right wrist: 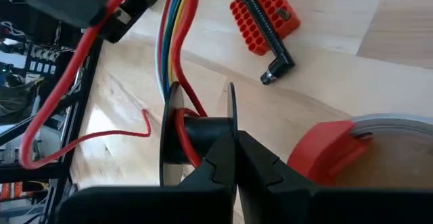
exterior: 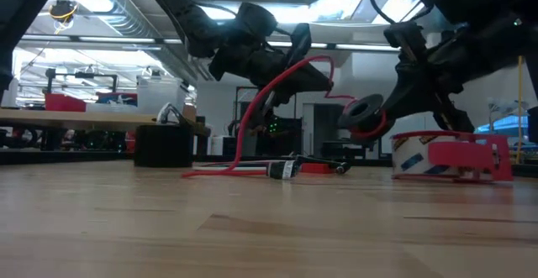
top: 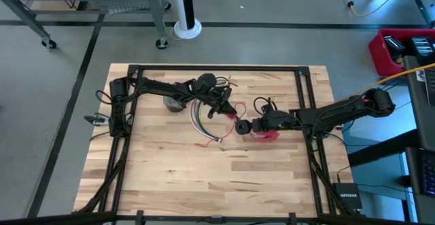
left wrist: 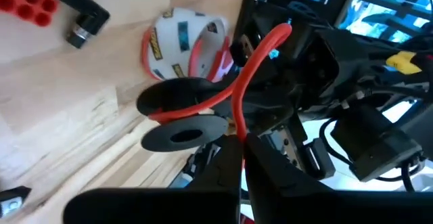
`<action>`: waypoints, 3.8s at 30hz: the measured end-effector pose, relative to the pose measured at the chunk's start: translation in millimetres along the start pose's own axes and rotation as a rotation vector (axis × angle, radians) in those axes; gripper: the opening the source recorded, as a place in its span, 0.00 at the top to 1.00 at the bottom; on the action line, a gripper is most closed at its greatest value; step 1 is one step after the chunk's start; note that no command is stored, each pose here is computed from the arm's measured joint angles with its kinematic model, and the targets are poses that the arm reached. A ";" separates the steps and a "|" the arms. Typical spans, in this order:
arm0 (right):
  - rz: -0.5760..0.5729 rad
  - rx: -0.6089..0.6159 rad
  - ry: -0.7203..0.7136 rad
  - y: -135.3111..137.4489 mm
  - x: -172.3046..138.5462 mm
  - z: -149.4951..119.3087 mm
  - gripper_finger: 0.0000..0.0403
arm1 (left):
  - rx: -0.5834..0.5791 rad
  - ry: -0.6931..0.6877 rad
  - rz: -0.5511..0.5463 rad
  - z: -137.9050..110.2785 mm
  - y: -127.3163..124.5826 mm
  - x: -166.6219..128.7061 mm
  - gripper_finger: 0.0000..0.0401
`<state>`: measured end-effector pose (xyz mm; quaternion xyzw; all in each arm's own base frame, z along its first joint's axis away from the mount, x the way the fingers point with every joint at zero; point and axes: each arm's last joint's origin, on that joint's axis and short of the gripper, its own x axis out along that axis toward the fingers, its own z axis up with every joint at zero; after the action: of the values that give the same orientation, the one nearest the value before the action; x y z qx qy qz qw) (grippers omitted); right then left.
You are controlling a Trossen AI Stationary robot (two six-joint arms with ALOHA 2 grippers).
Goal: Coil cords
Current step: Coil the red wire onto the spool
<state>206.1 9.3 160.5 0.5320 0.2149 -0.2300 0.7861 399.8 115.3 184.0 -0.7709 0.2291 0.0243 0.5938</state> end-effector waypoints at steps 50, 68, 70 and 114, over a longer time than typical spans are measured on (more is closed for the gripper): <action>0.218 0.120 -0.498 33.8 -8.3 24.0 0.99 | 0.445 0.221 -0.035 -60.5 1.7 32.2 1.00; 0.253 0.123 -0.507 36.9 -5.4 24.2 0.99 | 0.608 -0.049 -0.055 -48.8 -13.0 31.1 1.00; 0.277 0.124 -0.503 38.4 -2.3 23.6 0.99 | 0.644 -0.053 -0.072 -49.8 -21.2 31.7 1.00; 0.360 -0.017 -0.411 46.0 -40.3 29.6 0.99 | 1.012 -0.060 0.330 -79.6 -15.6 17.1 1.00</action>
<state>203.7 2.1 228.0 0.4970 -0.0455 -0.1877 0.8459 402.3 38.9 216.2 -0.3410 0.3134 0.0261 0.8859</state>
